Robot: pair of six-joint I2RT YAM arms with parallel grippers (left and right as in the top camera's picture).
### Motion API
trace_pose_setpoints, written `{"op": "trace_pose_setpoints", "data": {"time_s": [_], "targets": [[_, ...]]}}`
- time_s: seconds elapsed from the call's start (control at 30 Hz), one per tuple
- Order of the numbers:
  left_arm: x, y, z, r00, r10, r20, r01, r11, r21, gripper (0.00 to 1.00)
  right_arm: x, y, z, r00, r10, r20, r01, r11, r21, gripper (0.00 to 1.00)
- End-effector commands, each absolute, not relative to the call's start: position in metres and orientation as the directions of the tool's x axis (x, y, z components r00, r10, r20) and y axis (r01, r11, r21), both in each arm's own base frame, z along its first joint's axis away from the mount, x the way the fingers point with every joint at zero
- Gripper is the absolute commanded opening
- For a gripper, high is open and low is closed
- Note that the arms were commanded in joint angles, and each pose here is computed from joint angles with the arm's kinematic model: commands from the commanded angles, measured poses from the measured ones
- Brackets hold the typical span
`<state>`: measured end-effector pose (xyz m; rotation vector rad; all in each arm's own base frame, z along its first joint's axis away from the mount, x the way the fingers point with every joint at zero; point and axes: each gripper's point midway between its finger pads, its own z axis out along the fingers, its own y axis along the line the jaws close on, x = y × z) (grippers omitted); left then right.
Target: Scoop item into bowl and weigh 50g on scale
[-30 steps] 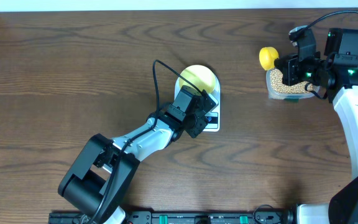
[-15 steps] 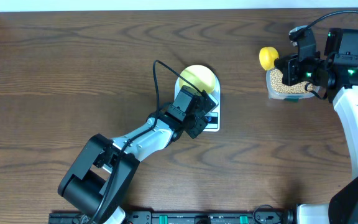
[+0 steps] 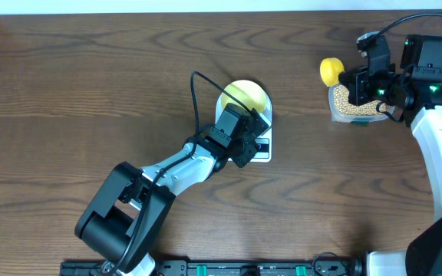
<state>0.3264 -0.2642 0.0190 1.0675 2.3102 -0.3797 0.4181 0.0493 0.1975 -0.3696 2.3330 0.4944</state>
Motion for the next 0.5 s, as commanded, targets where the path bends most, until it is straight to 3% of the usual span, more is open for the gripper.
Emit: {"op": "trace_pose_setpoints", "data": {"time_s": [0.0,0.47], "targets": [[0.310,-0.244,-0.020,-0.580,0.658,-0.479,0.756,0.654,-0.017,0.08,0.419,0.052,0.213,-0.672,-0.138,-0.728,-0.421,0.879,0.223,0.01],[0.315,-0.226,-0.025,-0.598,0.675,-0.432,0.725,0.685,0.067,0.08,0.419,0.052,0.213,-0.672,-0.137,-0.728,-0.421,0.879,0.223,0.01]]}}
